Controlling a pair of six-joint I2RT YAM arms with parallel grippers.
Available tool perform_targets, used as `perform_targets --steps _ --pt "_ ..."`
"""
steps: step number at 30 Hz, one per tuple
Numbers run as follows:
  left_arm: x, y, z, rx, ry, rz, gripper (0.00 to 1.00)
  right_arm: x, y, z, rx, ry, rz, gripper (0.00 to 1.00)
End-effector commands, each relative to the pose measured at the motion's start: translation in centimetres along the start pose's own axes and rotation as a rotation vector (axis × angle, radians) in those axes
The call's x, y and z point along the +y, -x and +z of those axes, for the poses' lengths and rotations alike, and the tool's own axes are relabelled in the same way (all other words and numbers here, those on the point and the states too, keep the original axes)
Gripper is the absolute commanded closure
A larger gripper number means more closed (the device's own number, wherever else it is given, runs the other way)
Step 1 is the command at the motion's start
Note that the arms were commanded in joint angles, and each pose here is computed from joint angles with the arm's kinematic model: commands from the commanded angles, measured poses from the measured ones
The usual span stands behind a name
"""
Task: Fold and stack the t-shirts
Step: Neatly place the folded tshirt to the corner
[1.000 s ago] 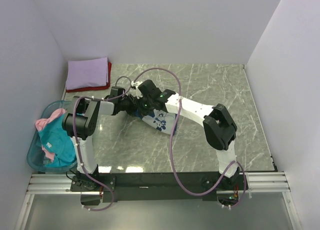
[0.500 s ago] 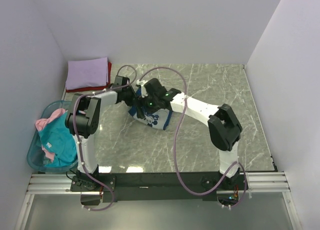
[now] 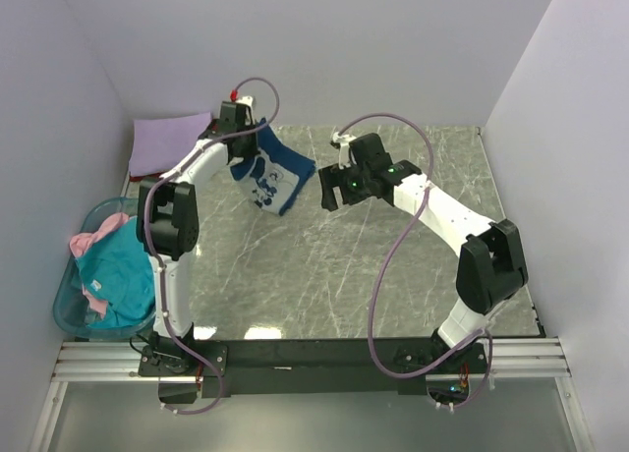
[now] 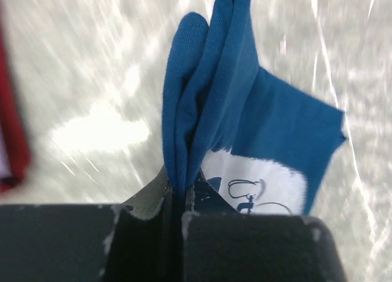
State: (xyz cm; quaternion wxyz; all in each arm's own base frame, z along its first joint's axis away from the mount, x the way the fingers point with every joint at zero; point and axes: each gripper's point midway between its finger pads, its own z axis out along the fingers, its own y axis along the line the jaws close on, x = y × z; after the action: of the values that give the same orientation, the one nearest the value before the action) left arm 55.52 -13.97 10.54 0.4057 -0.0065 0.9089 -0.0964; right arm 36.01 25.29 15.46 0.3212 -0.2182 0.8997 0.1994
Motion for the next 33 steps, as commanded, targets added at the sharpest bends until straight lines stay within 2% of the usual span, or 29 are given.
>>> perform_targets --steps 1,6,11,15,21,33 --pt "1.9 6.5 -0.6 -0.138 0.025 0.121 0.99 -1.0 0.1 -1.7 -0.020 -0.022 -0.027 0.10" --pt "5.0 11.6 -1.4 -0.232 0.068 0.151 1.00 -1.6 0.0 -2.3 -0.031 -0.032 -0.030 0.09" --pt "6.9 14.8 -2.4 -0.298 0.106 0.176 1.00 -1.7 -0.4 -2.2 -0.030 -0.027 -0.019 0.08" --pt "8.0 17.1 -3.4 -0.358 0.143 0.273 1.00 -1.4 -0.6 -2.0 -0.025 -0.011 -0.007 0.08" --pt "8.4 18.6 -4.7 -0.391 0.153 0.312 1.00 -1.4 -0.3 -1.9 -0.024 -0.013 -0.006 0.07" --pt "7.8 21.0 -8.7 -0.451 0.155 0.293 1.00 -1.5 -0.6 -2.0 -0.021 -0.020 -0.003 0.07"
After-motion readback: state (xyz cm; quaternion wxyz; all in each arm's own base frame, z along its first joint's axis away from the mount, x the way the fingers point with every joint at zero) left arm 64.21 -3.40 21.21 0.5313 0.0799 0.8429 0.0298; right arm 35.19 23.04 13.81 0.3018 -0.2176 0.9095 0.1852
